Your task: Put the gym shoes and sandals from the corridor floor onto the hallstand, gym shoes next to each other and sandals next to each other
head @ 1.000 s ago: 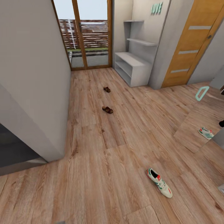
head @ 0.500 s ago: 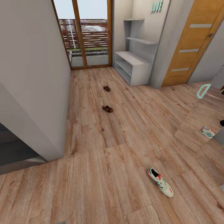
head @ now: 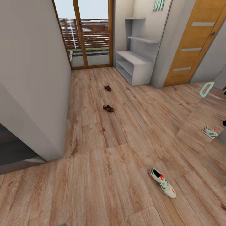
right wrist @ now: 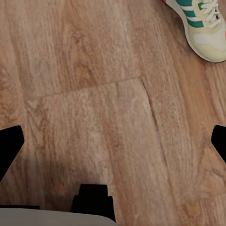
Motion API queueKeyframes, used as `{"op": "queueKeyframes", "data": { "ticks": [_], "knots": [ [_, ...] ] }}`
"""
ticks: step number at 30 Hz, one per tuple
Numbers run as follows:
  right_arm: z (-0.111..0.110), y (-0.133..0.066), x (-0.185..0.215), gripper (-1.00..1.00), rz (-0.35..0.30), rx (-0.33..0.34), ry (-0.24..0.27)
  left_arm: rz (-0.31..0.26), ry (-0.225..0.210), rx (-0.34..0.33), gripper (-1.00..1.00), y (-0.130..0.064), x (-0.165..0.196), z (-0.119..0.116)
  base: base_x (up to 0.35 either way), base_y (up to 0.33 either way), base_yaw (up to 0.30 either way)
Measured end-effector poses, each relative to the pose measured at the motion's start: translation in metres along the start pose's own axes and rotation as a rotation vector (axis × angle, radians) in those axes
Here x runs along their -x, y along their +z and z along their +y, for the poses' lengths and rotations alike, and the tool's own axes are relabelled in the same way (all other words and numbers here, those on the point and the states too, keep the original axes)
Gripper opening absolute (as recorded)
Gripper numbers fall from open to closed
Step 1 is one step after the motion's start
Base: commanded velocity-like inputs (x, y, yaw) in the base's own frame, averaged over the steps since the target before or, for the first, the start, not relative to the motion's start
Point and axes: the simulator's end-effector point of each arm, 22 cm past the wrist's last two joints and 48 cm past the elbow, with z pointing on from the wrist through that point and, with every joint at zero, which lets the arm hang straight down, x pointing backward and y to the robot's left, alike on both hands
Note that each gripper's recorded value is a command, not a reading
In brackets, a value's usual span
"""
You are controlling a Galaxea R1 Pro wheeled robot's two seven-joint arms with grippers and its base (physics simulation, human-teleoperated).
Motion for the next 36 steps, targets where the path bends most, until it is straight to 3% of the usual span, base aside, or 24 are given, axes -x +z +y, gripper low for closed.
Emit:
{"op": "queueKeyframes", "data": {
  "ticks": [27,33,36],
  "knots": [
    [0.003,0.043,-0.021,1.0,-0.028,-0.003,0.003,-0.038,-0.005,-0.009,1.0,0.044,-0.014,-0.007,0.0,0.0,0.0],
    [0.003,0.052,-0.024,1.0,-0.039,-0.006,0.005,-0.054,0.022,-0.032,1.0,0.055,-0.013,-0.017,0.0,0.0,0.0],
    [0.002,0.057,-0.026,1.0,-0.045,-0.008,0.006,-0.062,0.06,-0.054,1.0,0.061,-0.012,-0.025,0.0,0.0,0.0]
  ]
}}
